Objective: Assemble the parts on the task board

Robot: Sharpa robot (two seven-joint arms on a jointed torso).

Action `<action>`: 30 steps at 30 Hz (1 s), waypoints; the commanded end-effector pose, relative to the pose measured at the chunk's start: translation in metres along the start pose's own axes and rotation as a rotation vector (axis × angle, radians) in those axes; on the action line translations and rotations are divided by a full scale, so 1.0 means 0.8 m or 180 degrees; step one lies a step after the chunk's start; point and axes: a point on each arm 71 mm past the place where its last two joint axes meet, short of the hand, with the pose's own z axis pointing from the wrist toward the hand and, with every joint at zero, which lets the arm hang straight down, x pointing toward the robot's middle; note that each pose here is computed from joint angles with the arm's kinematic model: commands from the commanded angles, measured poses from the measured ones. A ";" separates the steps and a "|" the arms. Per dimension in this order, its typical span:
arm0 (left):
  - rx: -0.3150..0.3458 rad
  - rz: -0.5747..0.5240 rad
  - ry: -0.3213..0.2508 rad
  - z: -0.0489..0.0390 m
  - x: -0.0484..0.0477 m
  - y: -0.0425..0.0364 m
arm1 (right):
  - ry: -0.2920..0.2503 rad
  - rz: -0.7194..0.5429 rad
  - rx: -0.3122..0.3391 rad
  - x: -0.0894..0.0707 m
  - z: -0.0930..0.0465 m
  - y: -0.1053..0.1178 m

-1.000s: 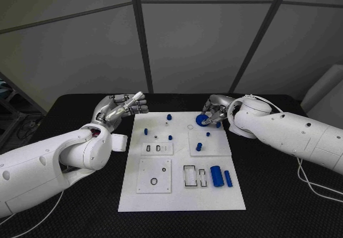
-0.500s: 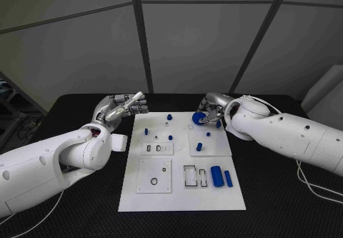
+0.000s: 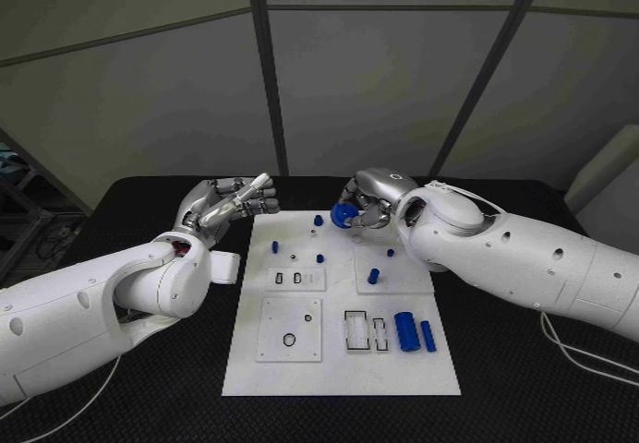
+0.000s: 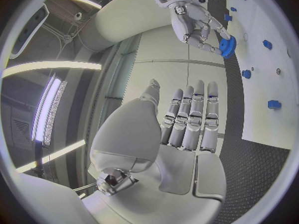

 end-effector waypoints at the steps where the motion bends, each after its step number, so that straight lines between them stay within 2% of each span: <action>1: 0.0027 -0.0006 0.0057 0.001 0.003 -0.0018 | -0.0168 -0.0220 -0.0109 0.001 0.005 0.016; 11: 0.0024 -0.0013 0.0067 0.002 0.006 -0.0011 | -0.0022 -0.0274 -0.0260 0.030 0.022 0.052; 18: 0.0023 -0.0019 0.0076 0.003 0.007 -0.0008 | 0.0081 -0.0296 -0.0289 0.045 0.027 0.060; 30: 0.0023 -0.0021 0.0082 0.003 0.008 -0.0009 | 0.0136 -0.0319 -0.0263 0.054 0.036 0.061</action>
